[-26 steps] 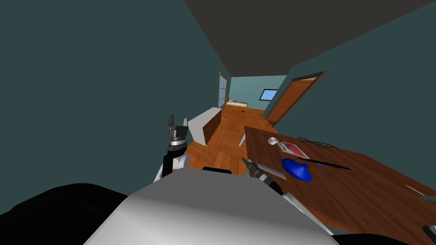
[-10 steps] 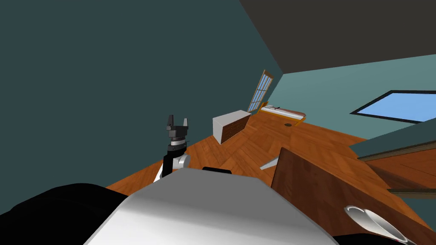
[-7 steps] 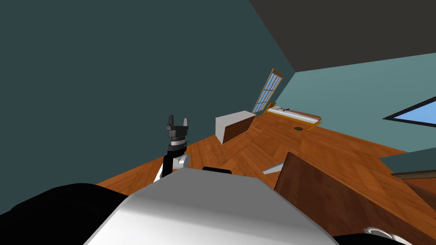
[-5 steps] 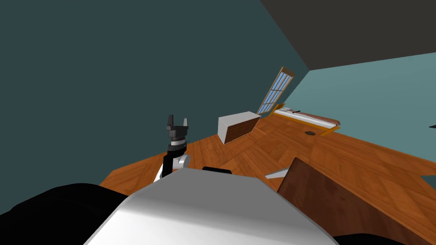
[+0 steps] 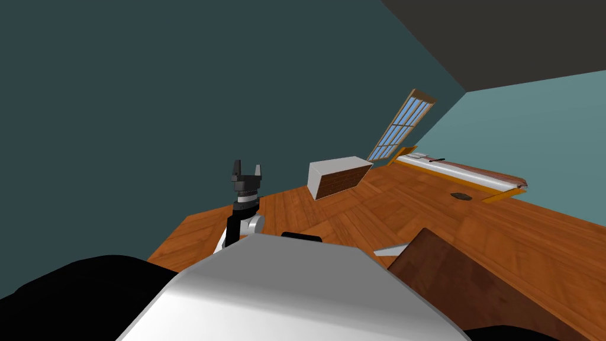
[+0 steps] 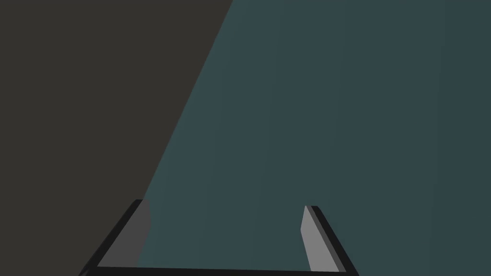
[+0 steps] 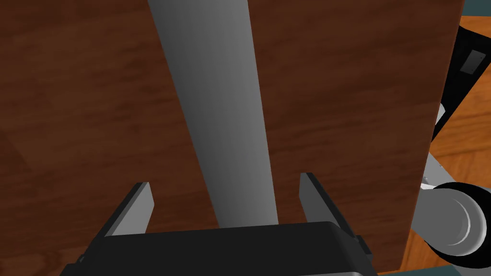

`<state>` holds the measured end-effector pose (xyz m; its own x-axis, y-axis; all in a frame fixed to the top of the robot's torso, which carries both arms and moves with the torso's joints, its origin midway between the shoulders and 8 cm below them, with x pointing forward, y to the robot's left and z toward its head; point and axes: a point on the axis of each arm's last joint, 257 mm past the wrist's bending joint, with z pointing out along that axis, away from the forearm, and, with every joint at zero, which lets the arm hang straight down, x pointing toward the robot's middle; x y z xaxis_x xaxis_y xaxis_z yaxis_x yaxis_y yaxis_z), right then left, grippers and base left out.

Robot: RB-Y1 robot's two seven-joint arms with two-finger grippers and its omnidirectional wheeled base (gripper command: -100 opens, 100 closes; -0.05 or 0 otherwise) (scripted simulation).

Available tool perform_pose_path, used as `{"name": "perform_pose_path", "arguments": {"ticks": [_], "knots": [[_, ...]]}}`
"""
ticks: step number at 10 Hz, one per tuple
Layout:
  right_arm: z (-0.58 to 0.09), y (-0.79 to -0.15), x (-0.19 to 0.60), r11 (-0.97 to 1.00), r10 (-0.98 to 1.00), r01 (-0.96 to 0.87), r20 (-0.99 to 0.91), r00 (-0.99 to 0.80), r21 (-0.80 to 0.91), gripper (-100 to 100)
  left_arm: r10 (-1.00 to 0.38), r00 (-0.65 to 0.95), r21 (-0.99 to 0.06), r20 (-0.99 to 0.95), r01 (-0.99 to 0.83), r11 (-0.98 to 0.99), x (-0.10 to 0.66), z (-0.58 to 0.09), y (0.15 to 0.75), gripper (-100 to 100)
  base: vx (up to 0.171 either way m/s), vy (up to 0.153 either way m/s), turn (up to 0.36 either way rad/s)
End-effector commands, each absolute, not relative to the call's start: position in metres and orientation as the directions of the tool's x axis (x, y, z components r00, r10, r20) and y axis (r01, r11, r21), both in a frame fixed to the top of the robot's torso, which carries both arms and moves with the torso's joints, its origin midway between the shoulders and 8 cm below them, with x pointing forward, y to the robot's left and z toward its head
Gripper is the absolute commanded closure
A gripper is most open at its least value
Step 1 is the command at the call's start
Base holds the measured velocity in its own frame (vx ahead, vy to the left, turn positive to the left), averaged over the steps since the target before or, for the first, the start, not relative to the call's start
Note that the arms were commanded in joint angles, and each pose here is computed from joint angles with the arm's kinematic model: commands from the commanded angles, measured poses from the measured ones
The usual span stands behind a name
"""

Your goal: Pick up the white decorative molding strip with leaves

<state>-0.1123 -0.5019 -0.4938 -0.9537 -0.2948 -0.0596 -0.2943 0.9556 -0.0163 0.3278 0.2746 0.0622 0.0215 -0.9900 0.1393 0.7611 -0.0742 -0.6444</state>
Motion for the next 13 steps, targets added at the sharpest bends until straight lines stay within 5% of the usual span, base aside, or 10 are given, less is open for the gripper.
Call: {"name": "perform_pose_path", "arguments": {"ticks": [1,2,3,4,8,9,13], "knots": [[-0.493,-0.508,-0.137,0.951,-0.308,-0.307,-0.012,-0.951,-0.02,-100,-0.99,0.021,-0.644,0.139,0.761,-0.074,0.328,0.062,0.275,0,-0.084,-0.009,0.105],[-0.493,-0.503,-0.125,0.953,-0.304,-0.304,-0.029,-0.952,-0.019,-100,-0.99,0.022,-0.645,0.139,0.761,-0.074,0.328,0.062,0.275,0,0.007,-0.003,-0.007],[-0.493,-0.504,-0.127,0.953,-0.304,-0.304,-0.025,-0.952,-0.021,0,-0.99,0.022,-0.645,0.139,0.761,-0.074,0.328,0.062,0.275,0,0.0,0.0,0.0],[-0.5,-0.501,-0.13,0.955,-0.295,-0.295,-0.027,-0.955,-0.022,-100,-0.99,0.022,-0.645,0.139,0.761,-0.074,0.328,0.062,0.275,0,0.002,0.001,0.037],[-0.512,-0.494,-0.134,0.959,-0.283,-0.282,-0.029,-0.959,-0.022,-100,-0.99,0.022,-0.645,0.139,0.761,-0.074,0.328,0.062,0.275,0,0.003,-0.003,0.044],[-0.513,-0.493,-0.134,0.959,-0.282,-0.282,-0.028,-0.959,-0.023,100,-0.99,0.022,-0.645,0.139,0.761,-0.074,0.328,0.062,0.275,0,0.0,0.0,0.0],[-0.513,-0.494,-0.134,0.959,-0.284,-0.284,-0.028,-0.958,-0.023,100,-0.99,0.022,-0.645,0.139,0.761,-0.074,0.328,0.062,0.275,0,0.0,0.0,0.0]]}}
